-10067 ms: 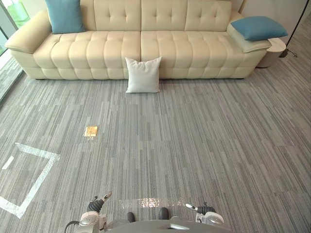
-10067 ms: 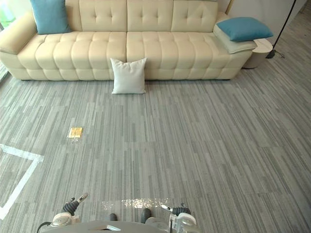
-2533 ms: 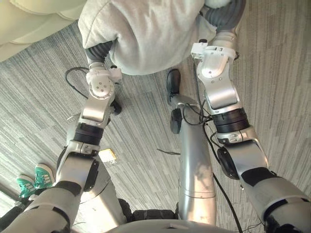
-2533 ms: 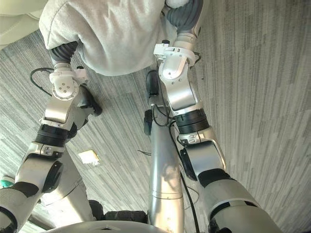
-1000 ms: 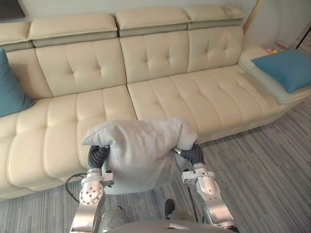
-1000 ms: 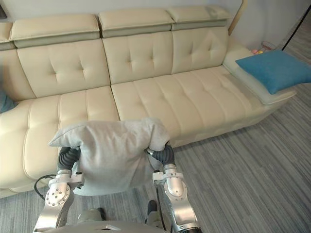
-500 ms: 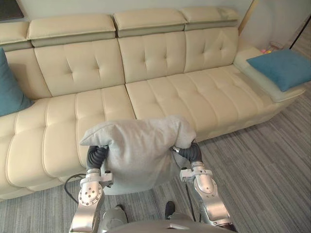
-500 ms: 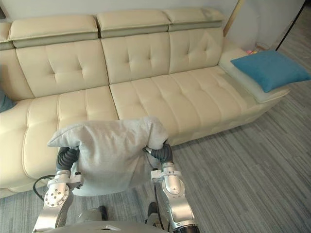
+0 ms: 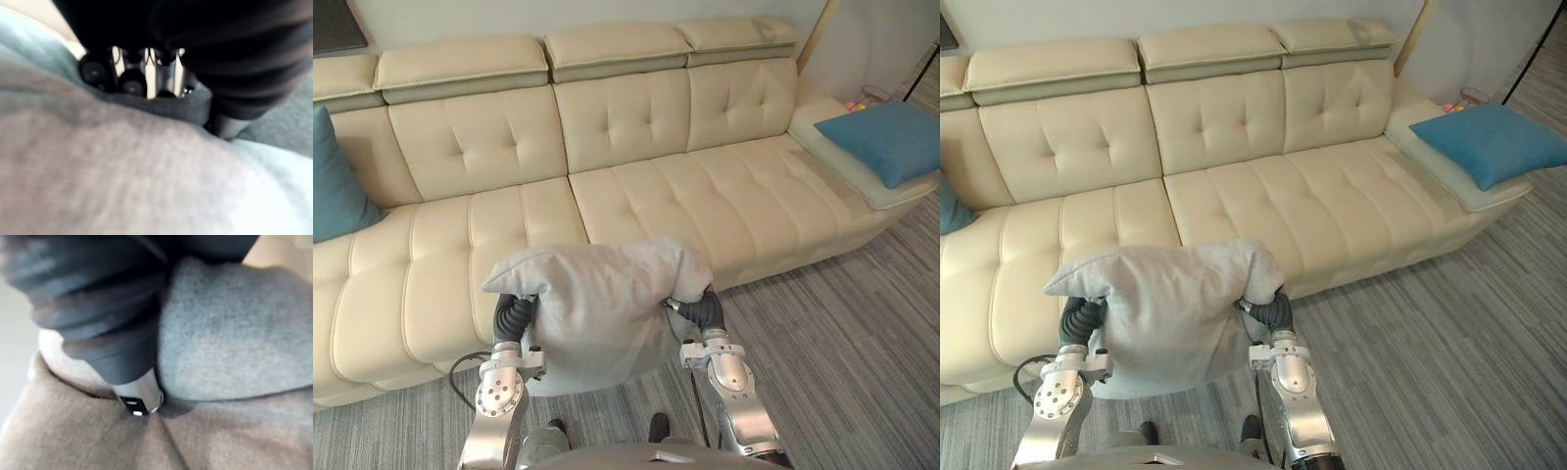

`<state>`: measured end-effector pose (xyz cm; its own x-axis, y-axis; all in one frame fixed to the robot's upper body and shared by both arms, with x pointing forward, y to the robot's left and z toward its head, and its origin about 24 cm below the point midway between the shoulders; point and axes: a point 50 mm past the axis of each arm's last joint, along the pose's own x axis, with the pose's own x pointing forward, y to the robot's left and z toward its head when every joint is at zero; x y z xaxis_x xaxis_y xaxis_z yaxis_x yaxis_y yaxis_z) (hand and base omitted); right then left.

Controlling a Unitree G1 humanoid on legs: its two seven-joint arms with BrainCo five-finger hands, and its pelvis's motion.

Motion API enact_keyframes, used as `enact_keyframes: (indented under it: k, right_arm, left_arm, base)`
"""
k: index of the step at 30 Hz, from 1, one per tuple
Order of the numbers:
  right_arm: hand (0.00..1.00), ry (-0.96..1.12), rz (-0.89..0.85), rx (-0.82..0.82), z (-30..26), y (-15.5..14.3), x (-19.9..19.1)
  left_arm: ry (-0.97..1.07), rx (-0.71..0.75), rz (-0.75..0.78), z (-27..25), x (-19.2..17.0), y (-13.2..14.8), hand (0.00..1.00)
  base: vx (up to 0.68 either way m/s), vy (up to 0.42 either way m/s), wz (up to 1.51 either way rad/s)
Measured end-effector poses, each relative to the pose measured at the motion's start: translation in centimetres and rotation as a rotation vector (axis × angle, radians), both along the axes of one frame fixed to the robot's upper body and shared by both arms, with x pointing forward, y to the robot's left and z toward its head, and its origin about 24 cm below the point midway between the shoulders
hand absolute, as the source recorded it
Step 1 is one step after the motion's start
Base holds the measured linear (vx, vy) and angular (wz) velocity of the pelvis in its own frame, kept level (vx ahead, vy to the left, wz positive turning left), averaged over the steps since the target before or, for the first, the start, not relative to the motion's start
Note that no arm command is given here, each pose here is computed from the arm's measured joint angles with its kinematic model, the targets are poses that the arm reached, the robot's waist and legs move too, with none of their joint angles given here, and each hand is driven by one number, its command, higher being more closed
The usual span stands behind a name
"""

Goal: Pick up cushions and gather them together orderly.

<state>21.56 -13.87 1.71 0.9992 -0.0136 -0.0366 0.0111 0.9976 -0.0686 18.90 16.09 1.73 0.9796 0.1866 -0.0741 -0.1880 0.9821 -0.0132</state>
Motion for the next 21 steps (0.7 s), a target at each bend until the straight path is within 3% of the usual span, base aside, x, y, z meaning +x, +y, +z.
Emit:
enact_keyframes:
  k: [12, 21]
  right_arm:
    - [1.0, 0.005, 0.002, -0.003, -0.1, -0.1, 0.0]
    - [1.0, -0.002, 0.02, 0.0, 0.0, 0.4, 1.2]
  left_arm:
    - [0.016, -0.005, -0.003, -0.3, -0.4, 0.1, 1.0]
    - [-0.019, 0.028, 0.019, 0.4, 0.5, 0.9, 1.0]
  base:
    - [0.0, 0.036, -0.07]
    - [0.06, 0.056, 0.33]
